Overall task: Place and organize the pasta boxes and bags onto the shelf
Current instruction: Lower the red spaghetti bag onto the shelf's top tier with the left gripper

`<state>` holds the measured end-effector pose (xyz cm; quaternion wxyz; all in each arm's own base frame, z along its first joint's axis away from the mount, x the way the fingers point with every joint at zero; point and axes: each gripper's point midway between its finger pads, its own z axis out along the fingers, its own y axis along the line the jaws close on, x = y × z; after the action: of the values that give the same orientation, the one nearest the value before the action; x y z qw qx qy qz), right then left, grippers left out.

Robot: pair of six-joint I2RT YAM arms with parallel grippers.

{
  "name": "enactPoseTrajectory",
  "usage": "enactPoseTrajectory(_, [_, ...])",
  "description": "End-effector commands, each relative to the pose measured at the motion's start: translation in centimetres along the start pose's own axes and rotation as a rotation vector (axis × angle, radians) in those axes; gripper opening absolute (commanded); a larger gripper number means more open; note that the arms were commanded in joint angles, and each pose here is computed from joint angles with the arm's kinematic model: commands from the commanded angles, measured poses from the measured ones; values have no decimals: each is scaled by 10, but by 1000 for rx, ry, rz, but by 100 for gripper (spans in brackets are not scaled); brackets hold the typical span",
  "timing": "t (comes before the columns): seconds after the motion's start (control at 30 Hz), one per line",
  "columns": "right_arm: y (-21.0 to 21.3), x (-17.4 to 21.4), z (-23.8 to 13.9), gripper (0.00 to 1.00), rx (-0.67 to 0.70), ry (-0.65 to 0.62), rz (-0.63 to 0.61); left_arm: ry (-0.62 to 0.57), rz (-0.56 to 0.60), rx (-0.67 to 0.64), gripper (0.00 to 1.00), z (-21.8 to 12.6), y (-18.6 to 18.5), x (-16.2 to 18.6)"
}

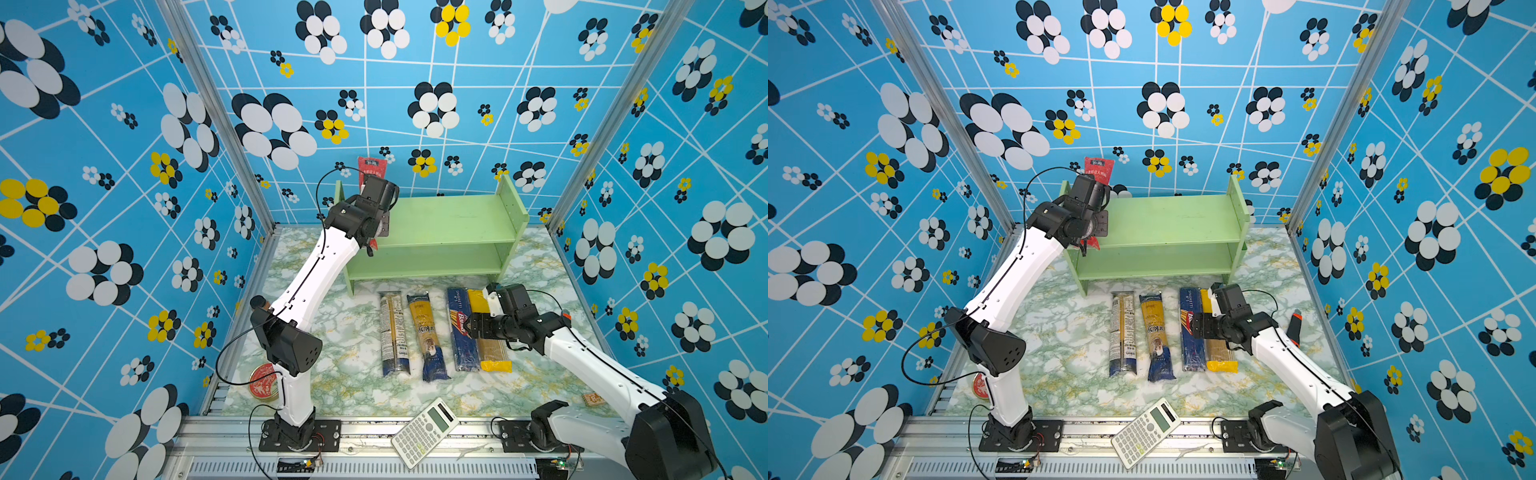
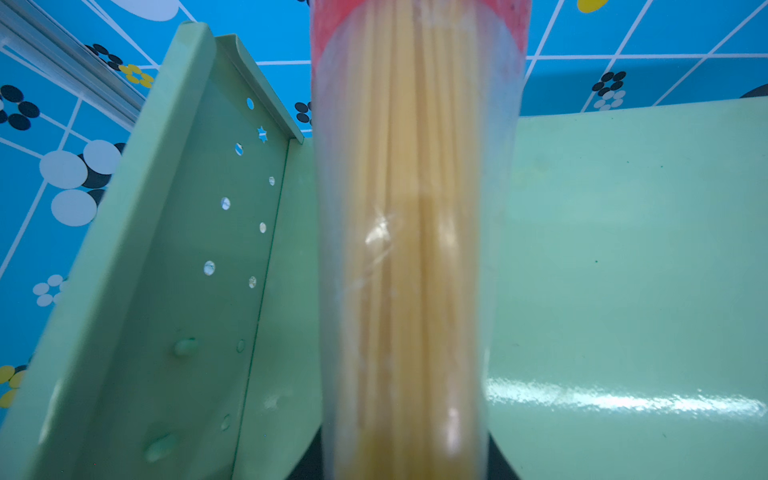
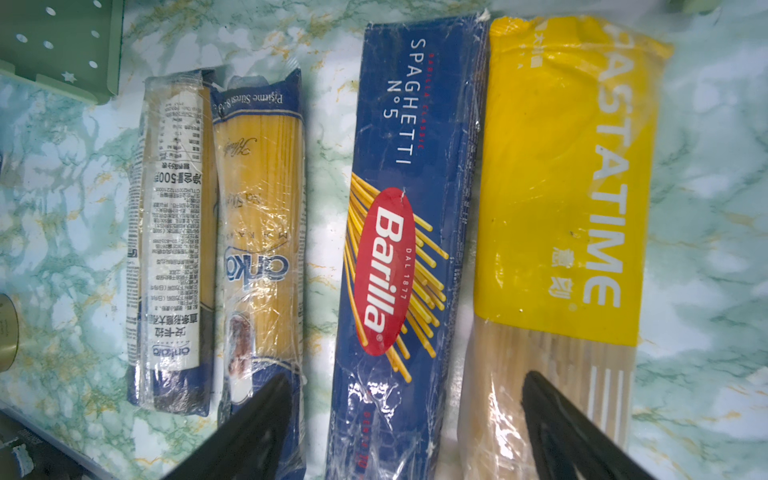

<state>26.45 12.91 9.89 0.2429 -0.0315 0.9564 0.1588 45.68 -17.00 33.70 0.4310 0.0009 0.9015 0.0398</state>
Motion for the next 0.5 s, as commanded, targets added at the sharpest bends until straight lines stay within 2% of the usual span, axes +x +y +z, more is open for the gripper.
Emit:
enactPoseTrajectory(0.0, [-2, 11, 4, 89, 8, 27, -22, -156, -92, 19, 25, -21, -2, -43])
enactPoseTrajectory(0.47, [-4, 12, 7, 90, 11, 34, -20, -127, -95, 22, 28, -9, -9, -36])
